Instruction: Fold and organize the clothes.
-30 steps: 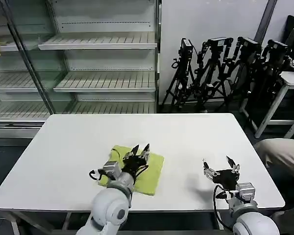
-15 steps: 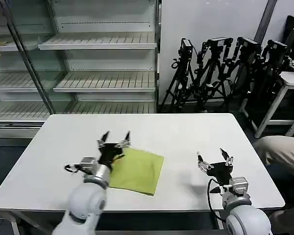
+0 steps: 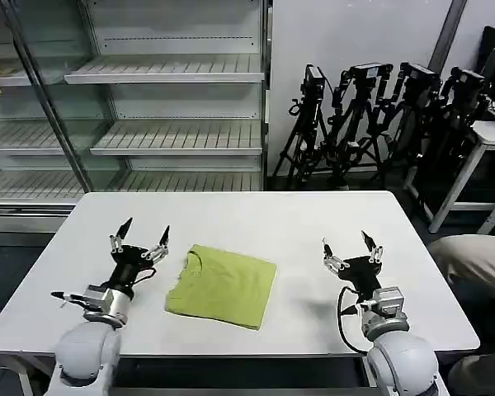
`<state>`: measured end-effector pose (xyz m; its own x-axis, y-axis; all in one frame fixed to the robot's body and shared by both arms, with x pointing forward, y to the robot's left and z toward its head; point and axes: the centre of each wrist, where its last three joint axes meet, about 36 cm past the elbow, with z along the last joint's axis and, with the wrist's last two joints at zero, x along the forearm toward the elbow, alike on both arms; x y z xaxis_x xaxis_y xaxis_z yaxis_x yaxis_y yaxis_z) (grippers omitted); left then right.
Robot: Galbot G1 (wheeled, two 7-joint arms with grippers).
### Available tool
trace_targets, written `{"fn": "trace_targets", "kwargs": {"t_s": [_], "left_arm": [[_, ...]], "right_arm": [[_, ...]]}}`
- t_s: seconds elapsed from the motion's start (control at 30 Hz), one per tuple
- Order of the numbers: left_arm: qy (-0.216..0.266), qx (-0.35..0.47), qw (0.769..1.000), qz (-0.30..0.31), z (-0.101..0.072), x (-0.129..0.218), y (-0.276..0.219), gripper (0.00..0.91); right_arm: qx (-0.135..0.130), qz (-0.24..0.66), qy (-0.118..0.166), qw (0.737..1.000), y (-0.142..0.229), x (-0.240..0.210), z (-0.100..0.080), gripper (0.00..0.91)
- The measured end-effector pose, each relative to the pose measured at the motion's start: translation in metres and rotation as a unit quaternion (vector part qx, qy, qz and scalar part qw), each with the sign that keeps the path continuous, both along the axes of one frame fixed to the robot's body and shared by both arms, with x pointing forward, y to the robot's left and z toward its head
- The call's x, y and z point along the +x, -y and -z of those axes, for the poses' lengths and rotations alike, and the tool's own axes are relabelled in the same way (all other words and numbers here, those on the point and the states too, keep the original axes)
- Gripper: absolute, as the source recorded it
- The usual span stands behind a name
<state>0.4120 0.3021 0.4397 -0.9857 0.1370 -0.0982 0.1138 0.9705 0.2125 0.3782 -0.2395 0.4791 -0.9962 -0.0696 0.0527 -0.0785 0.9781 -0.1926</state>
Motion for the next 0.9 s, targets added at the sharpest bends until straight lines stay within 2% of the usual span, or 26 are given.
{"fn": "trace_targets", "kwargs": {"t_s": [0.6, 0.9], "left_arm": [[0.026, 0.052, 0.998, -0.001, 0.003, -0.028, -0.034, 0.907], [0.046, 0.062, 0.997, -0.003, 0.006, -0.035, -0.031, 0.907]], "right_arm": [[-0.031, -0.004, 0.023, 0.999, -0.002, 0.002, 0.001, 0.907], [-0.045, 0.000, 0.031, 0.998, 0.000, 0.001, 0.007, 0.907]]}}
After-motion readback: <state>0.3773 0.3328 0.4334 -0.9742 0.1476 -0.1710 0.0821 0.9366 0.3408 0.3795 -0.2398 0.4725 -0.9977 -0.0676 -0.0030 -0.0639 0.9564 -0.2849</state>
